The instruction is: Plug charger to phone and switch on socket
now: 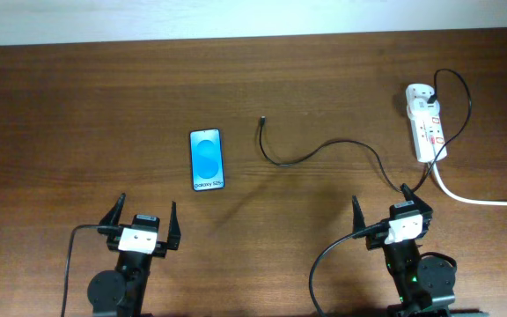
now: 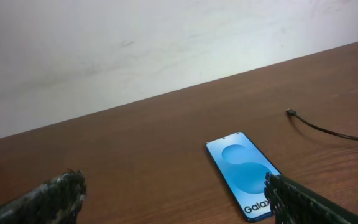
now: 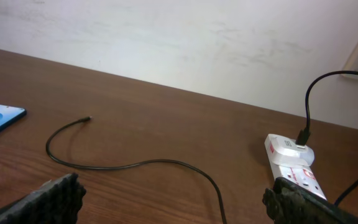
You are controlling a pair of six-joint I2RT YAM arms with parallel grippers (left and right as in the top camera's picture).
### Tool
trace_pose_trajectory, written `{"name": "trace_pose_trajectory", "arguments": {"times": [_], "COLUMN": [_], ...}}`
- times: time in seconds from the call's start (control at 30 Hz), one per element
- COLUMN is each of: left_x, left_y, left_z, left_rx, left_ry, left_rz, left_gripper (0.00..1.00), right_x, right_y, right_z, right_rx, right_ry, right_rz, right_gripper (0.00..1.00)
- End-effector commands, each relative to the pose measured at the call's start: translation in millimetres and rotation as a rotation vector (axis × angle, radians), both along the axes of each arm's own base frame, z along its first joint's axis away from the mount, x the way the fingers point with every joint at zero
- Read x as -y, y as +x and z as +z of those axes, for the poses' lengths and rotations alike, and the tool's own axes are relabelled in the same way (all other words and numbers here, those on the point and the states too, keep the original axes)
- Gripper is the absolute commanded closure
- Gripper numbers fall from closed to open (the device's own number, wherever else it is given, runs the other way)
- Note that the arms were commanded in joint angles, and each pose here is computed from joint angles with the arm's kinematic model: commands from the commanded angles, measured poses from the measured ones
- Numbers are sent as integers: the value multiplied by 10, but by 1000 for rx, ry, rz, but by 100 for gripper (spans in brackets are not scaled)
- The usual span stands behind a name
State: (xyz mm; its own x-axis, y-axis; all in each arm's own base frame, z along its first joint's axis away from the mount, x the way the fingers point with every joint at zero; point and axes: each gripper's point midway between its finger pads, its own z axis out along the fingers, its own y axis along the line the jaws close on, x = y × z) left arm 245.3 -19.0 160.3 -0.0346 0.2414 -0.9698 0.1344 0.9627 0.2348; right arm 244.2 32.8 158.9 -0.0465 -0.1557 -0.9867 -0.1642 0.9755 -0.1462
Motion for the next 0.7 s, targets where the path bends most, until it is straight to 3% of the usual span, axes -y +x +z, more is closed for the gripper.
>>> {"name": "trace_pose_trajectory", "arguments": {"times": [0.0, 0.67], "left_x": [-18, -25], "left_y": [-2, -1], "left_z": [-5, -7], "left_rx": [3, 2], "left_ry": [17, 17], "left_rz": [11, 16], "left_gripper": [1, 1], "right_x": [17, 16], "right_y": [-1, -1], "right_z": [-12, -12], "right_rx": [-1, -1], "right_ry": [14, 14], "right_rz": [-9, -9], "right_gripper": [2, 2]}}
